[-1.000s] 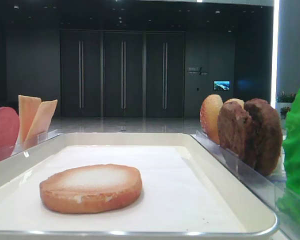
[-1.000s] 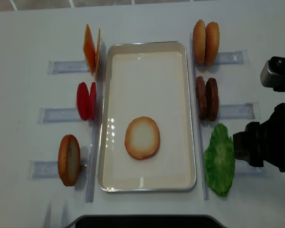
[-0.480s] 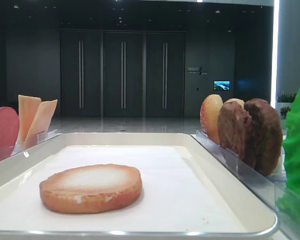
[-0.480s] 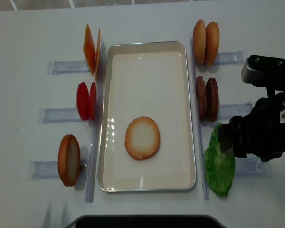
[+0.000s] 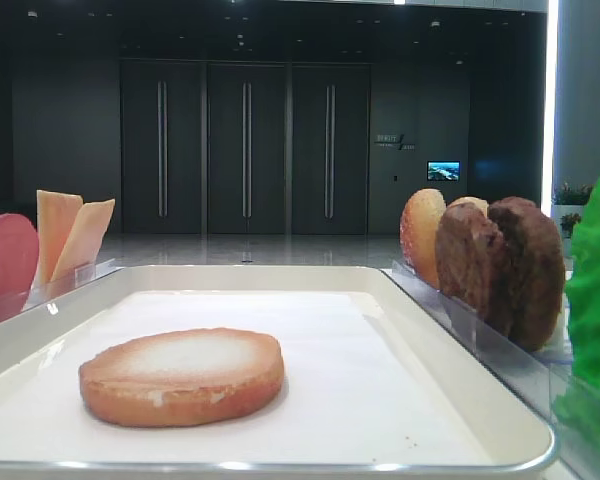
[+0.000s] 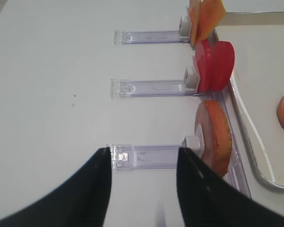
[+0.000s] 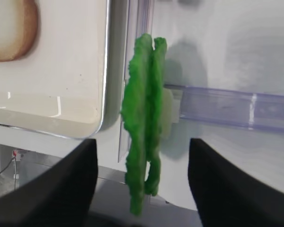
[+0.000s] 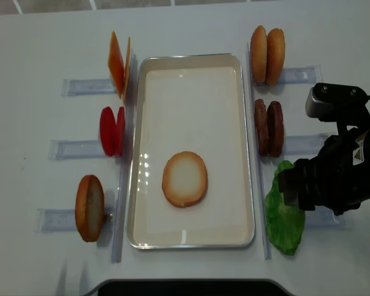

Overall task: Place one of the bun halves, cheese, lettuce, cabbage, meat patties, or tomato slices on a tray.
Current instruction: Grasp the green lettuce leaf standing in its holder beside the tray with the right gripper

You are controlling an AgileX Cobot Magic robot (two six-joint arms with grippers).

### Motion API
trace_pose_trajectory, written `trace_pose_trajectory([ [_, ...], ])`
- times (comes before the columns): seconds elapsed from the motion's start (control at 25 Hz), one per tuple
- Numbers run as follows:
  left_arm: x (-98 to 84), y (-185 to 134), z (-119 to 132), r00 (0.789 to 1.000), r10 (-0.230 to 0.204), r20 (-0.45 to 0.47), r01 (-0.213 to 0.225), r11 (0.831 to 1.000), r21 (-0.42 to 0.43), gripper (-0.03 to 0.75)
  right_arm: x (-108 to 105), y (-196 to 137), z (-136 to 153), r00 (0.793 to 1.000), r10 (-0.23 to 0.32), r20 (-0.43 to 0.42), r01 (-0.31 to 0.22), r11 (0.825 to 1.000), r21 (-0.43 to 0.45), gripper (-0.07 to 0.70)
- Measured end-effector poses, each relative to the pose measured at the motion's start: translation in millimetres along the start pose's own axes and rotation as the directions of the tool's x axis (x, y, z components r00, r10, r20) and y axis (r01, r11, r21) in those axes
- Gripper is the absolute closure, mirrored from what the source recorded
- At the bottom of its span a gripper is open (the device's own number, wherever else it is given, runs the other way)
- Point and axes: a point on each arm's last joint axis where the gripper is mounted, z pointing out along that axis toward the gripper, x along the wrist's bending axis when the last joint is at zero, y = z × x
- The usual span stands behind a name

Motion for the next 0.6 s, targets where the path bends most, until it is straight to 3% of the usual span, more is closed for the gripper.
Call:
trace_pose_trajectory([
  [0.32,0.0,0.0,0.0,1.000,0.000,0.000,0.000,1.000,0.000,0.370,6.7,-0.7,9.2,1.000,-0.028,-0.012,0.028,0.999,0.015,0.253],
  [0.6,0.0,0.0,0.0,1.000,0.000,0.000,0.000,1.000,0.000,0.370,7.2,-0.2,10.3,1.000,-0.029,-0.012,0.029,0.999,0.015,0.395],
])
